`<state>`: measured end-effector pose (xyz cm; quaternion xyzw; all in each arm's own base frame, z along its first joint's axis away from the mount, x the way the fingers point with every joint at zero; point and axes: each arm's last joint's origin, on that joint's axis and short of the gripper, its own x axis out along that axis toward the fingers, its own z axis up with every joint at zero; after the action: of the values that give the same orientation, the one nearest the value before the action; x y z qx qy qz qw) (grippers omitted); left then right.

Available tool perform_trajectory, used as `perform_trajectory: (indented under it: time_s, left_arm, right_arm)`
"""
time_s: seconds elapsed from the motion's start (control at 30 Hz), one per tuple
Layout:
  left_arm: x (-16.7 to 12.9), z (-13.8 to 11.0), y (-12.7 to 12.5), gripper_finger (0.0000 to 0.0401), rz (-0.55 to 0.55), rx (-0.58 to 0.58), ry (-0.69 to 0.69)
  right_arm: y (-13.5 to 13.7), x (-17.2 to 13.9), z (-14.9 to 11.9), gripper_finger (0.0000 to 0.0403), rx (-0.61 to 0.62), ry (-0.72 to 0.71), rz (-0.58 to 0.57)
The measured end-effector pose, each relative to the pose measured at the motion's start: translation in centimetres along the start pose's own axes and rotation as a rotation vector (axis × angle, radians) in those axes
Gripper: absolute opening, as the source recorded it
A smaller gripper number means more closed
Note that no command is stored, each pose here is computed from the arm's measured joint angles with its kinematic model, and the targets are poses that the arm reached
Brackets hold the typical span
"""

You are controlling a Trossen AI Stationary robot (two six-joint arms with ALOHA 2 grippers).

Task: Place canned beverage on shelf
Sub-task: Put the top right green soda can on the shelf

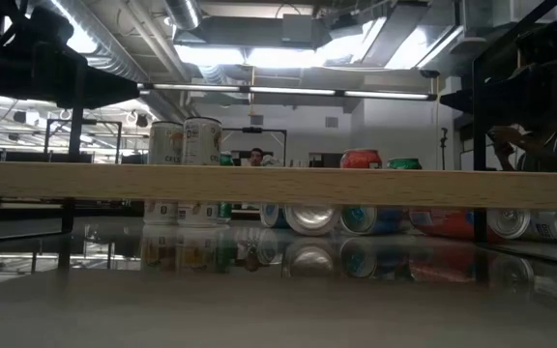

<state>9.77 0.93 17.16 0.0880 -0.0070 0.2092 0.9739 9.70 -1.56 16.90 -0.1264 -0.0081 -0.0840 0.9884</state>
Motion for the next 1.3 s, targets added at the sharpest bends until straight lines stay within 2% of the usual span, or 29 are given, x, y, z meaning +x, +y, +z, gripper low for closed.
perform_trajectory:
  time_s: [0.53, 0.63, 0.73, 0.87, 0.97, 1.07, 1.3]
  left_arm:
    - [0.0, 0.1, 0.0, 0.0354, 0.001, -0.037, -0.009]
    - [0.0, 0.1, 0.0, 0.0354, 0.001, -0.04, -0.009]
    - [0.0, 0.2, 0.0, 0.0354, 0.001, -0.055, -0.02]
    - [0.0, 0.4, -0.1, 0.0354, -0.041, -0.119, -0.042]
    - [0.0, 0.6, -0.2, 0.0354, -0.086, -0.173, -0.061]
    - [0.0, 0.6, -0.2, 0.0354, -0.104, -0.208, -0.067]
    - [0.0, 0.8, -0.1, 0.0354, -0.095, -0.218, -0.086]
  right_arm:
    - [0.0, 0.0, 0.1, 0.034, 0.358, -0.011, -0.001]
    - [-0.1, 0.0, 0.4, 0.034, 0.456, -0.037, -0.004]
    - [-0.3, -0.1, 1.1, 0.034, 0.53, -0.122, -0.017]
    - [-0.7, -0.3, 2.4, 0.034, 0.532, -0.267, -0.024]
    - [-1.0, -0.6, 3.5, 0.034, 0.496, -0.29, -0.032]
    - [-1.5, -0.8, 5.1, 0.034, 0.467, -0.264, -0.074]
    - [-2.7, 0.0, 8.8, 0.034, 0.324, -0.051, -0.161]
